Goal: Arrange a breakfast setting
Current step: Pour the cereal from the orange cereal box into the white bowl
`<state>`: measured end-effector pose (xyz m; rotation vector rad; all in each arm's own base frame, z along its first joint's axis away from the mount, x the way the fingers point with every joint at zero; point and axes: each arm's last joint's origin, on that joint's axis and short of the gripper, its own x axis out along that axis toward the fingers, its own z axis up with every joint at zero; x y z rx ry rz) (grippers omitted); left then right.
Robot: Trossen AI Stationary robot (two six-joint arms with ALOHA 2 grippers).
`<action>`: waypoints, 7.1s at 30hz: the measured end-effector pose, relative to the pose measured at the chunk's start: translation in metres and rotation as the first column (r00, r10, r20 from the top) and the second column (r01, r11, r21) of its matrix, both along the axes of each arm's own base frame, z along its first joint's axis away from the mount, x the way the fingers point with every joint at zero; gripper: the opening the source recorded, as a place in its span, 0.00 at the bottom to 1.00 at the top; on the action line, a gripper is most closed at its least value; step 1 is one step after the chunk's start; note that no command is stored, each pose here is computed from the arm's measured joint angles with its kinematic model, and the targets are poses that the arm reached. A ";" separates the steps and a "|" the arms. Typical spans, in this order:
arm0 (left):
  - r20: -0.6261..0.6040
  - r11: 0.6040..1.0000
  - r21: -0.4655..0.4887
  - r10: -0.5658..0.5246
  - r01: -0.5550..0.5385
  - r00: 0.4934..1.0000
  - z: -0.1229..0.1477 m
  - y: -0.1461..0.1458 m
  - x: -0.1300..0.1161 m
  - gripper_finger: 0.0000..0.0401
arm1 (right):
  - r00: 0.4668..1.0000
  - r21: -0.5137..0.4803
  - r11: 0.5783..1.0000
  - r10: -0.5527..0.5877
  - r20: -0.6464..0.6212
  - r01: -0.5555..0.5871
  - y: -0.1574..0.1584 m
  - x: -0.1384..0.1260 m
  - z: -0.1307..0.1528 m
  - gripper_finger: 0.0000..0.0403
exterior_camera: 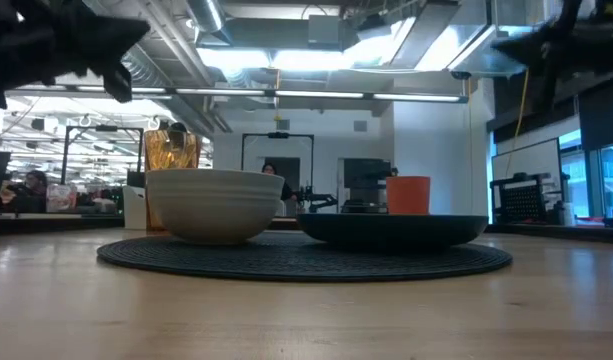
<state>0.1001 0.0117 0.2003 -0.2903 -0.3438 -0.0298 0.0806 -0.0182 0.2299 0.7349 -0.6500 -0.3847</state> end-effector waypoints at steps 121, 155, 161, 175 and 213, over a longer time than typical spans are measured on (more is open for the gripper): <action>-0.429 0.976 0.201 0.015 0.079 0.903 0.099 -0.099 0.333 0.51 | -0.746 0.665 0.615 0.180 -0.641 -0.423 0.177 -0.005 0.097 0.01; -0.730 0.981 0.150 0.026 0.124 0.683 0.091 -0.118 0.297 0.90 | 0.131 0.481 0.766 0.578 -0.805 -0.426 0.103 -0.014 0.186 0.00; -0.682 0.972 0.208 0.063 0.111 0.729 0.130 -0.106 0.274 0.90 | 0.151 0.472 0.794 0.558 -0.816 -0.384 0.100 -0.015 0.184 0.00; -0.651 0.960 0.279 0.174 0.019 0.739 0.138 -0.076 0.276 0.99 | 0.205 0.428 0.805 0.539 -0.817 -0.411 0.102 -0.012 0.186 0.00; -0.501 0.937 0.295 -0.017 0.189 0.865 0.156 -0.025 0.288 0.99 | 0.231 0.352 0.795 0.510 -0.829 -0.494 0.109 -0.007 0.190 0.00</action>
